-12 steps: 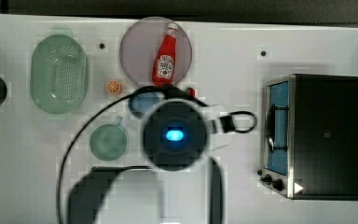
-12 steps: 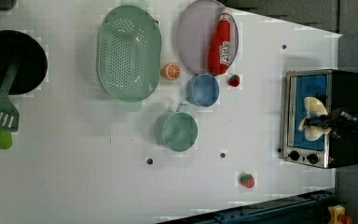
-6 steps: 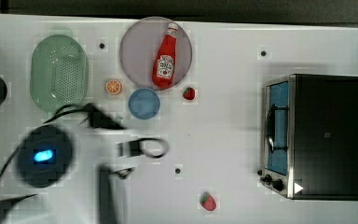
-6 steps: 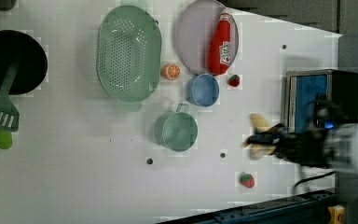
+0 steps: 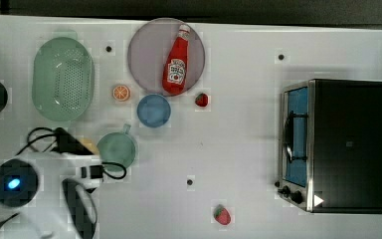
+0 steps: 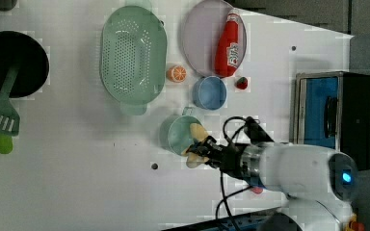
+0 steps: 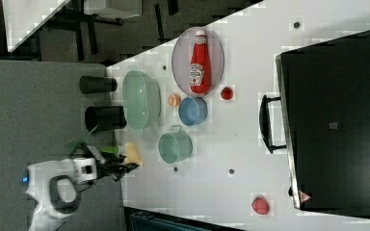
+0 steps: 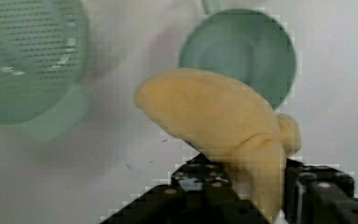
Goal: Pick Banana and place it in mug.
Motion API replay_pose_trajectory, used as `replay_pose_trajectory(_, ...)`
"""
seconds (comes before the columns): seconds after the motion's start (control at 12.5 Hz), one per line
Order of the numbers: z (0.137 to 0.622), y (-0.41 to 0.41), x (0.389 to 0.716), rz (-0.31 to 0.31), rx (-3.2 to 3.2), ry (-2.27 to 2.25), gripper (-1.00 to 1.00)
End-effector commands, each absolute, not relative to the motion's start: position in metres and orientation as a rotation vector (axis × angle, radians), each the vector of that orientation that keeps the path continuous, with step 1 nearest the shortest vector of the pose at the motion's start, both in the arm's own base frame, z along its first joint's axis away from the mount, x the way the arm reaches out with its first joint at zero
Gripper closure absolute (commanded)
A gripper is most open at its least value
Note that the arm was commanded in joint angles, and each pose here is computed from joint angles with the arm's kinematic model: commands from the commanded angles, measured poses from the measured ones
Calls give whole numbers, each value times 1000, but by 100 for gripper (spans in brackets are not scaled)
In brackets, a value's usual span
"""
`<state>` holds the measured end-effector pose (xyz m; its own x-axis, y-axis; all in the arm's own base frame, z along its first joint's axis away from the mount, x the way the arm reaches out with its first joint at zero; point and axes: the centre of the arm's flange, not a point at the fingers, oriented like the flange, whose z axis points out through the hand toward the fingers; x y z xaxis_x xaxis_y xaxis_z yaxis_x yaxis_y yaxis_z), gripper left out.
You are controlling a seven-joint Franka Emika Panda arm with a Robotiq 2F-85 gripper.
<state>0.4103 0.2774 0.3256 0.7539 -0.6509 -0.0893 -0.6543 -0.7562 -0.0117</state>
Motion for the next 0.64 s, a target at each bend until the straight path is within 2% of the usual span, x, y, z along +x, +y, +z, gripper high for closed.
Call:
replay_pose_trajectory(0.08, 284, 238, 441, 195, -2795, 1330, 29)
replay_pose_trajectory(0.16, 270, 237, 443, 210, -2789, 1336, 9)
replay_pose_trajectory(0.24, 261, 239, 449, 176, -2752, 1332, -23)
replay_pose_trajectory(0.48, 249, 236, 452, 171, -2731, 1343, -86)
replay_pose_trajectory(0.56, 253, 236, 454, 159, -2725, 1343, -99)
replay_pose_trajectory(0.64, 257, 236, 455, 152, -2724, 1341, -100)
